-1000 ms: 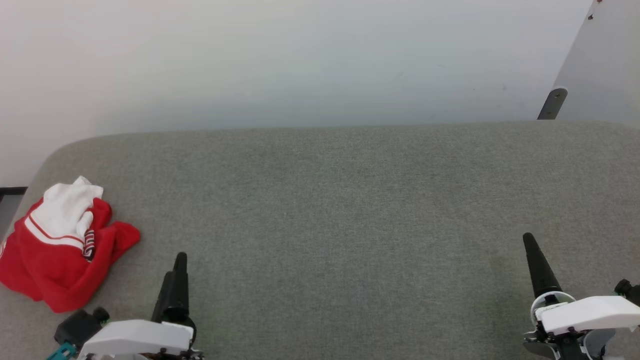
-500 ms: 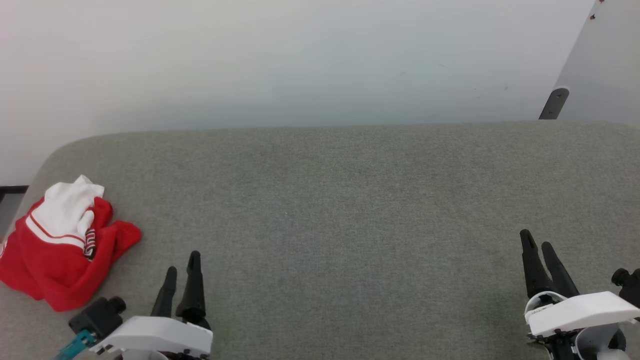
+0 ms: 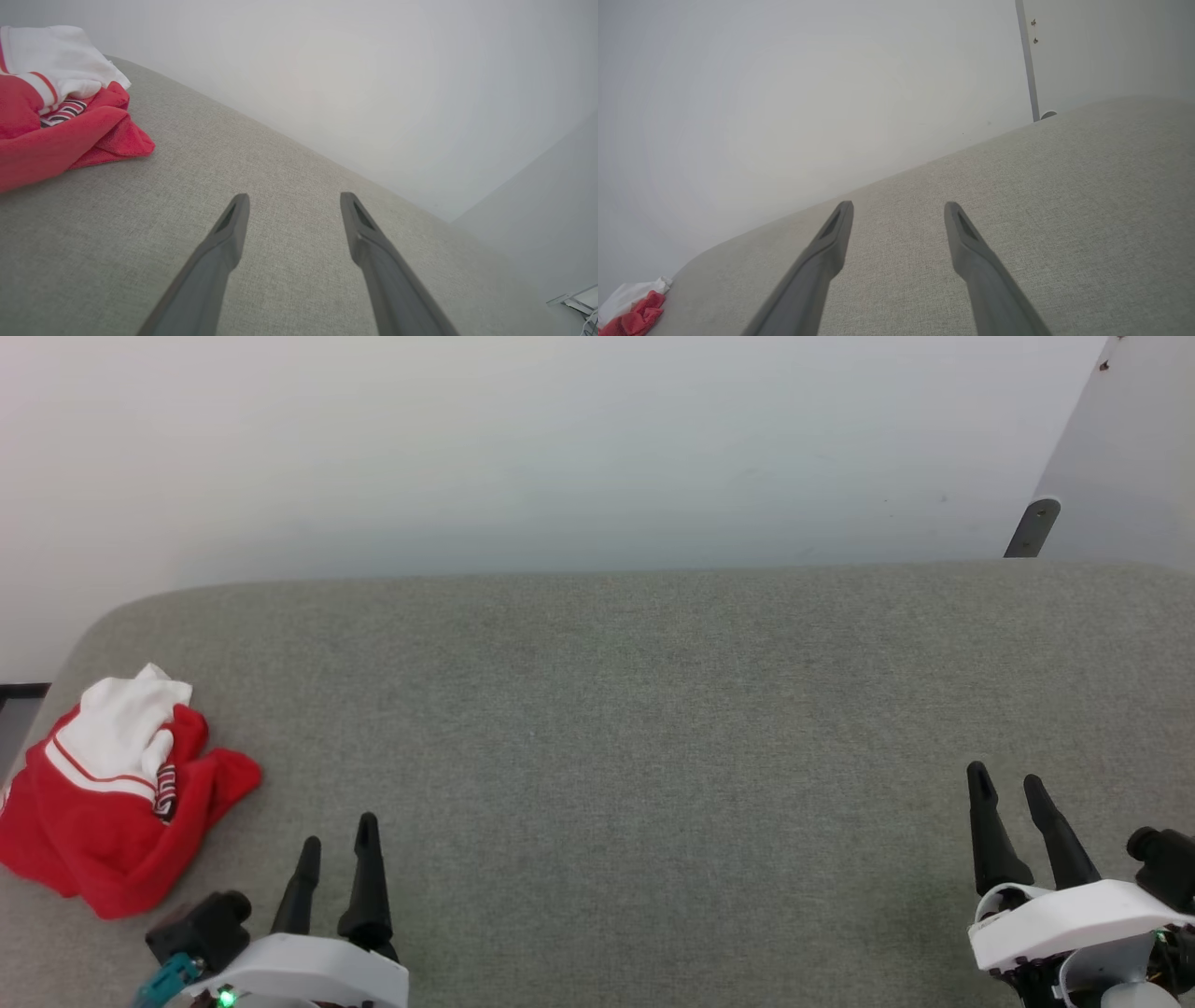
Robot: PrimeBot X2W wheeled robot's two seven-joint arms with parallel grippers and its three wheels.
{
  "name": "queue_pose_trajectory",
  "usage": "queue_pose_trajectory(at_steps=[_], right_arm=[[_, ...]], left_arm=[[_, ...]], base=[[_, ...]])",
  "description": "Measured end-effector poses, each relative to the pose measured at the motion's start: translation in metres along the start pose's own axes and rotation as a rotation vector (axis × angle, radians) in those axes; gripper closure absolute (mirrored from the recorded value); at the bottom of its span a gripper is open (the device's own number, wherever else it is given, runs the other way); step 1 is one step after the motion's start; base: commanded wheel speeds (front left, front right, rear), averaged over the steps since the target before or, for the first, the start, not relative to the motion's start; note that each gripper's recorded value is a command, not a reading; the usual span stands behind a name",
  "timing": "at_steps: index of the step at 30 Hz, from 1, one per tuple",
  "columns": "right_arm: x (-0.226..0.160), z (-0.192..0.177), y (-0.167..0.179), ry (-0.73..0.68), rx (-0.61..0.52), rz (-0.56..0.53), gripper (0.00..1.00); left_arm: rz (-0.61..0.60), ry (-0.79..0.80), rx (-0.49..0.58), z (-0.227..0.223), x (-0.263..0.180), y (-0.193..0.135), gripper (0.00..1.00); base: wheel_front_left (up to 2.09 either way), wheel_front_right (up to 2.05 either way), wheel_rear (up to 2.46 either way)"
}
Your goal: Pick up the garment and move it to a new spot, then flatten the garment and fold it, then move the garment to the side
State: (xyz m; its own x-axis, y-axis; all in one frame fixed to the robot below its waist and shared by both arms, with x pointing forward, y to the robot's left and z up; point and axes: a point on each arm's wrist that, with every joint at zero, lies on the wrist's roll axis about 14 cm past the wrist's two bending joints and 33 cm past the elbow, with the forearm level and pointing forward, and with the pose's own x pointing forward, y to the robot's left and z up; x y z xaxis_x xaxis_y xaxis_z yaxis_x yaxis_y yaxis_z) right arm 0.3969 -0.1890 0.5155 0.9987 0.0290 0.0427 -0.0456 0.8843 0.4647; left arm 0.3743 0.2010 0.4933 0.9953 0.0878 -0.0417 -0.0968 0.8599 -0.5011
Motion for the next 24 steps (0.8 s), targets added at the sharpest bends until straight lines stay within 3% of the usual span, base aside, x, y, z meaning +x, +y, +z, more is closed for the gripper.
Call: queue_pose_trajectory(at_steps=[24], right_arm=[[0.0014, -0.0076, -0.0002, 0.014, -0.338, 0.029, 0.0]], left_arm=[[-0.03, -0.022, 0.291, -0.0022, -0.0023, -0.004, 0.0]], base=[[0.0, 0.0, 0.0]])
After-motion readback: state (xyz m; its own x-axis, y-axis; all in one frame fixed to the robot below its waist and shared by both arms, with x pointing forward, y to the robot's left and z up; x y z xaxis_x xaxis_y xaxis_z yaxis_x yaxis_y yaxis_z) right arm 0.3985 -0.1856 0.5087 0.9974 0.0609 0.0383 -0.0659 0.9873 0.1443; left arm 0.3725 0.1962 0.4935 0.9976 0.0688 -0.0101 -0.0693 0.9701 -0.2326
